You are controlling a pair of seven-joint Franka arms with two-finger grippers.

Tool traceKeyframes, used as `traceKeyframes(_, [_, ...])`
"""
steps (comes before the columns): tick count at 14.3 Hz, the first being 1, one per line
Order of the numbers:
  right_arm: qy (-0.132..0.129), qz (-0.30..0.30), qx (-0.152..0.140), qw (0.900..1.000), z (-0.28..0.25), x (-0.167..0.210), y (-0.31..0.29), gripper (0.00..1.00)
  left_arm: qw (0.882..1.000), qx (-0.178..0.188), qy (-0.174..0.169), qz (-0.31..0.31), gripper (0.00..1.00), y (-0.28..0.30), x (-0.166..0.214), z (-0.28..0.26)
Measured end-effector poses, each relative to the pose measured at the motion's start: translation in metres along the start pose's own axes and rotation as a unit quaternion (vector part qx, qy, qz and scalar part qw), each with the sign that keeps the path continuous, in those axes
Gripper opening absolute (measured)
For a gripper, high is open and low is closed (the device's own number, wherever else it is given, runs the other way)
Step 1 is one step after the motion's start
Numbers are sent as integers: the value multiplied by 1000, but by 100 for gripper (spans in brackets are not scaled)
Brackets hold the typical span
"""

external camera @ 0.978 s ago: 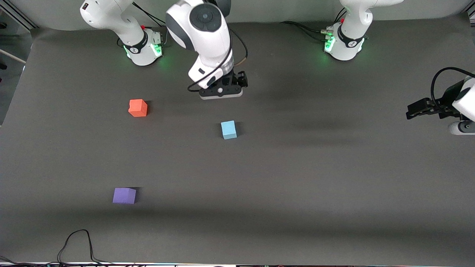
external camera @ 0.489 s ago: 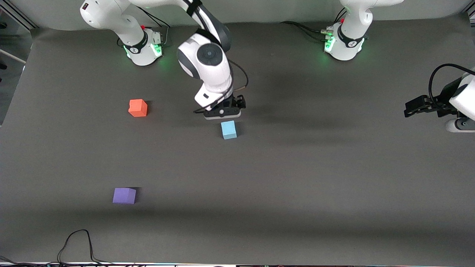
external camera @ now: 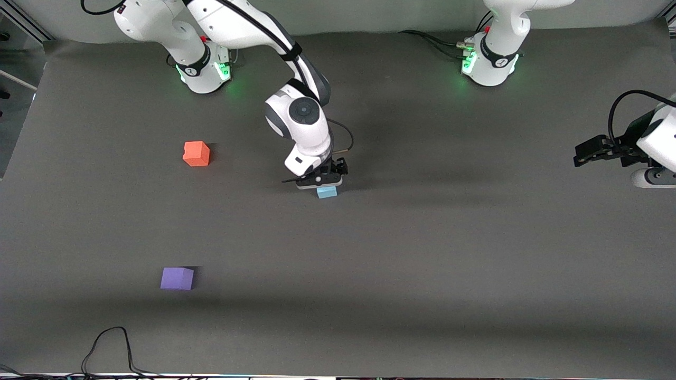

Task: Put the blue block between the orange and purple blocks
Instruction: 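Close the right gripper on the blue cube and lift it, then carry the blue cube with the right gripper toward the orange cube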

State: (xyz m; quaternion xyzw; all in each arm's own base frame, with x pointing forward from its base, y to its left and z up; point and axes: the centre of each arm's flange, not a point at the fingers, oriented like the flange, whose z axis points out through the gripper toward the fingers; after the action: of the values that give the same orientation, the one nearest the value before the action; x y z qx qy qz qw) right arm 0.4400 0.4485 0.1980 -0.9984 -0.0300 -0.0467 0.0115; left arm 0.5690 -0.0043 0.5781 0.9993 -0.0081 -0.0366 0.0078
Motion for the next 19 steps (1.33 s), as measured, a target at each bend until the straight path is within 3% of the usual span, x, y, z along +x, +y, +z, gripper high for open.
traceKeyframes(7, [3, 0, 0, 1000, 11, 0, 1, 96, 1000, 0, -1, 5, 100, 5, 0, 1])
traceKeyframes(10, [4, 0, 0, 1000, 11, 0, 1, 63, 1000, 1, -1, 4, 100, 4, 0, 1])
traceKeyframes(11, [5, 1, 1, 1000, 10, 1, 1, 57, 1000, 1, -1, 3, 100, 3, 0, 1])
traceKeyframes(13, [9, 4, 4, 1000, 5, 6, 1, 56, 1000, 1, -1, 3, 100, 3, 0, 1])
traceKeyframes(16, [-3, 25, -1, 1000, -41, 34, 9, 56, 1000, 1, -1, 2, 100, 2, 0, 1])
traceKeyframes(19, [-27, 52, -3, 998, -151, 76, 24, 56, 1000, 1, -1, 5, 100, 5, 0, 1])
